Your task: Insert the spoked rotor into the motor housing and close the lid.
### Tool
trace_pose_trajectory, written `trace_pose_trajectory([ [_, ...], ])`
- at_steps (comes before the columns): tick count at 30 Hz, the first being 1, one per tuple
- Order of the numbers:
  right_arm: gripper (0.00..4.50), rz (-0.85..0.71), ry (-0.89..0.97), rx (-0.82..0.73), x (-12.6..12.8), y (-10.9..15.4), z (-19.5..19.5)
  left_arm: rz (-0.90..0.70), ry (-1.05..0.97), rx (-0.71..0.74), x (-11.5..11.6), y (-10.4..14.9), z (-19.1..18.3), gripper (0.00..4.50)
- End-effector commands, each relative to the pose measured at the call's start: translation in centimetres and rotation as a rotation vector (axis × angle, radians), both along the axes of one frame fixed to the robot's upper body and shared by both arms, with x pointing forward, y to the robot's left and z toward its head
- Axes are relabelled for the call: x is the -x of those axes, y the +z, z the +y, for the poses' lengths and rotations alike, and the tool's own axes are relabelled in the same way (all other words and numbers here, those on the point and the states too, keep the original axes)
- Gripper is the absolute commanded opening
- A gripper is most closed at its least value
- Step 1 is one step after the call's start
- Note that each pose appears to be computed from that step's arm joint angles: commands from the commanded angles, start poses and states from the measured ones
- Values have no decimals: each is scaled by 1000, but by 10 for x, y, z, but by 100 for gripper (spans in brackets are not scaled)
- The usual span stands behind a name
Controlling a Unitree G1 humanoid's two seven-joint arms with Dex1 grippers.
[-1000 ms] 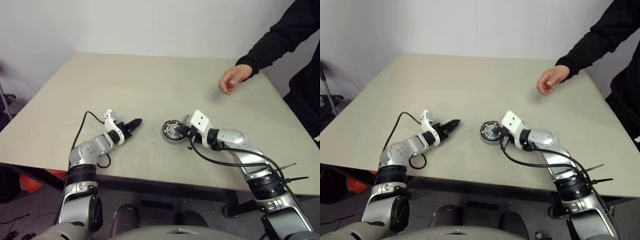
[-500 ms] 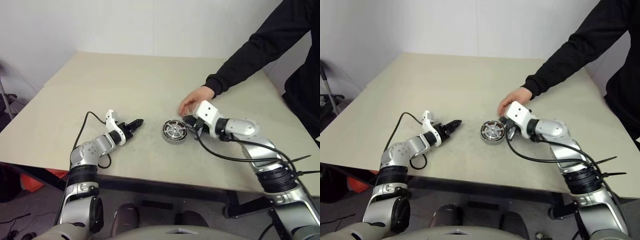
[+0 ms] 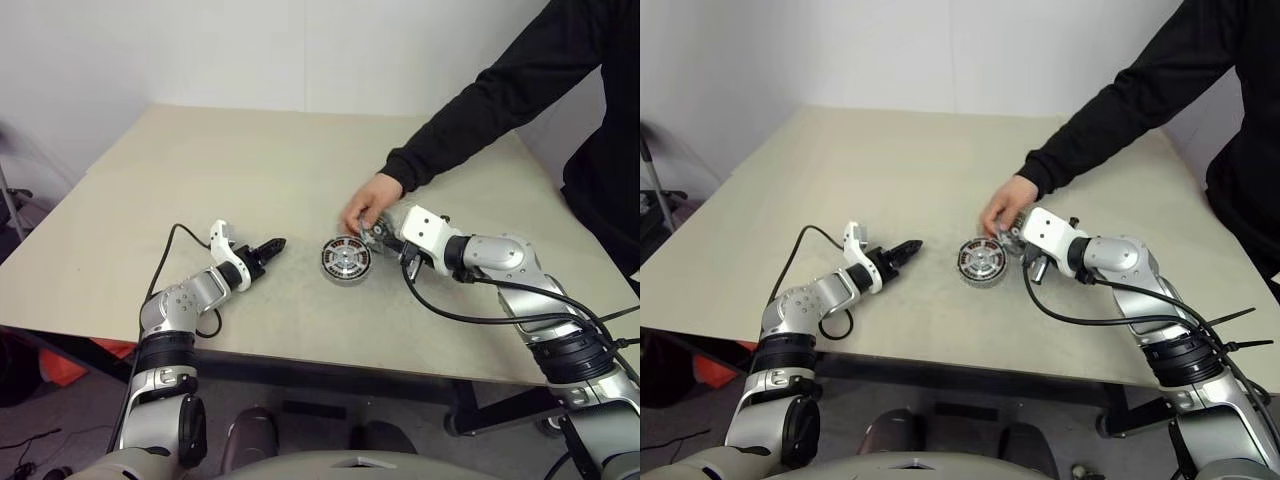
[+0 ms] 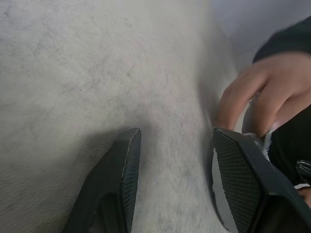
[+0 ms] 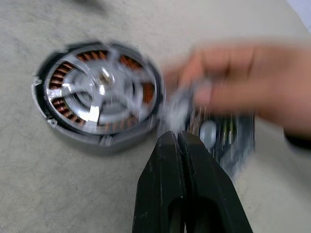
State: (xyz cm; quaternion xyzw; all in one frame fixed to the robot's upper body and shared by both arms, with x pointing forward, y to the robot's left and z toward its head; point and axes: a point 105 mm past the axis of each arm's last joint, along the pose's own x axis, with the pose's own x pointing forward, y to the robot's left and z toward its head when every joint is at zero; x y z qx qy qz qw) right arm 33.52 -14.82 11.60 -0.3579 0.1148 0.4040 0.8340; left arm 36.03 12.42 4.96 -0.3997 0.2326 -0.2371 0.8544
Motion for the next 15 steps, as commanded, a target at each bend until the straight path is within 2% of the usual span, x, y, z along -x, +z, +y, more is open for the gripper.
trace_pose_trajectory([
  [1, 0, -40, 16, -1, -2, 8, 3, -3, 6, -21, 0, -1, 2, 249],
  [15, 0, -42, 20, 2, 0, 7, 2, 0, -2, -41, 4, -5, 3, 249],
])
